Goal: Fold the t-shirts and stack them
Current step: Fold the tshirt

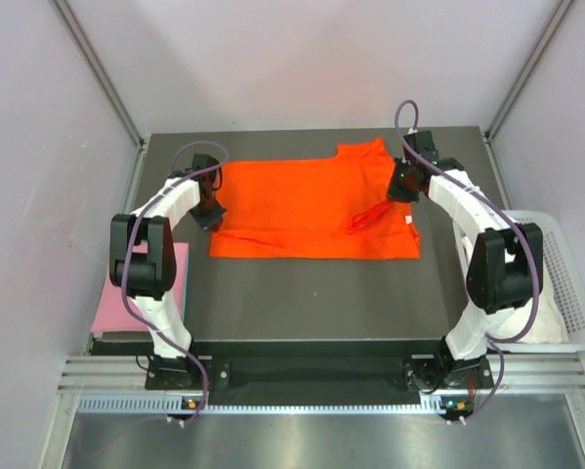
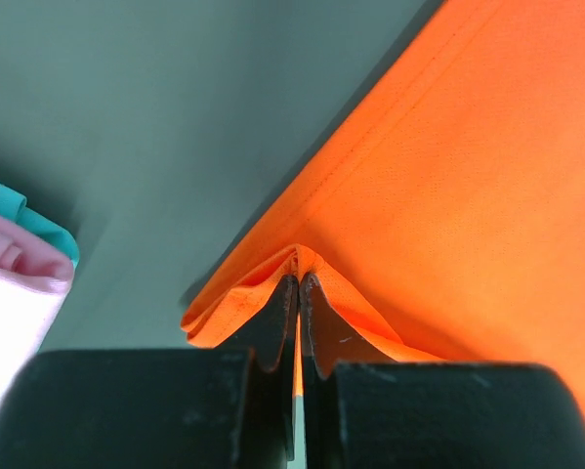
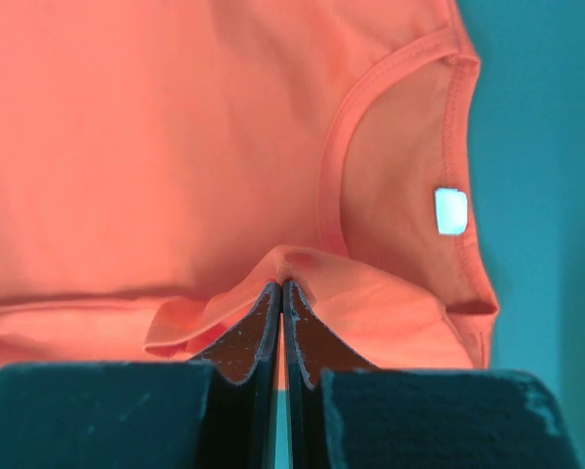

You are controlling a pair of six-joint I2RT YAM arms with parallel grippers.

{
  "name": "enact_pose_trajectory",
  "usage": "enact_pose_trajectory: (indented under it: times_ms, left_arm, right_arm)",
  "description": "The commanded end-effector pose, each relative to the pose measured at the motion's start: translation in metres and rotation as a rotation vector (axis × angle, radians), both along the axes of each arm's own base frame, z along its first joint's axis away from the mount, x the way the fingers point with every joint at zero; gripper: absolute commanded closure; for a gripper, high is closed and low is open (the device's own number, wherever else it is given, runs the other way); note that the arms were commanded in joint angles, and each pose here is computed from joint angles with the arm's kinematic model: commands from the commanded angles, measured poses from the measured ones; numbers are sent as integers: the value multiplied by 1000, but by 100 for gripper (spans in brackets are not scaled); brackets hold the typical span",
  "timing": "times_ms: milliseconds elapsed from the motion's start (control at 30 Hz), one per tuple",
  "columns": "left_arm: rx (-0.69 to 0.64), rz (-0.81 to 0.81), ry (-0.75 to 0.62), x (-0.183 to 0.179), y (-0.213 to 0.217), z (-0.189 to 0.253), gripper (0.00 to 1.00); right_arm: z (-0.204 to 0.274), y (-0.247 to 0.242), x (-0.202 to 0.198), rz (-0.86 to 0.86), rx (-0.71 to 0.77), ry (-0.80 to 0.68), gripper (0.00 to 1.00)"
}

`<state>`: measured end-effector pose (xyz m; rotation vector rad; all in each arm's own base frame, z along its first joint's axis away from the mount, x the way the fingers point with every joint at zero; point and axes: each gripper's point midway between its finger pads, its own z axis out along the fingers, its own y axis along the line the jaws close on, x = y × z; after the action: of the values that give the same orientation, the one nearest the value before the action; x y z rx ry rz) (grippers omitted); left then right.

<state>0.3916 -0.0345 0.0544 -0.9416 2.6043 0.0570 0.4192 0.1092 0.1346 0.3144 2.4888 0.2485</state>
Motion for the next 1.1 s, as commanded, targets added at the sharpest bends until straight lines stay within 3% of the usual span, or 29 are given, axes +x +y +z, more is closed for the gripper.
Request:
enact_pose_trajectory:
  times_ms: [0,500,1067]
  left_arm:
    - [2,23,-14,9,4,7,100]
    - [-22,-6,-18,28,-1,1,100]
    - [-3,47,6,22,15,-5,100]
  right_arm:
    - [25,-6,27,8,19,-90,100]
    - [13,-21,51,-23,25,-71,100]
    - [-3,-23,65,-20,40,-47,100]
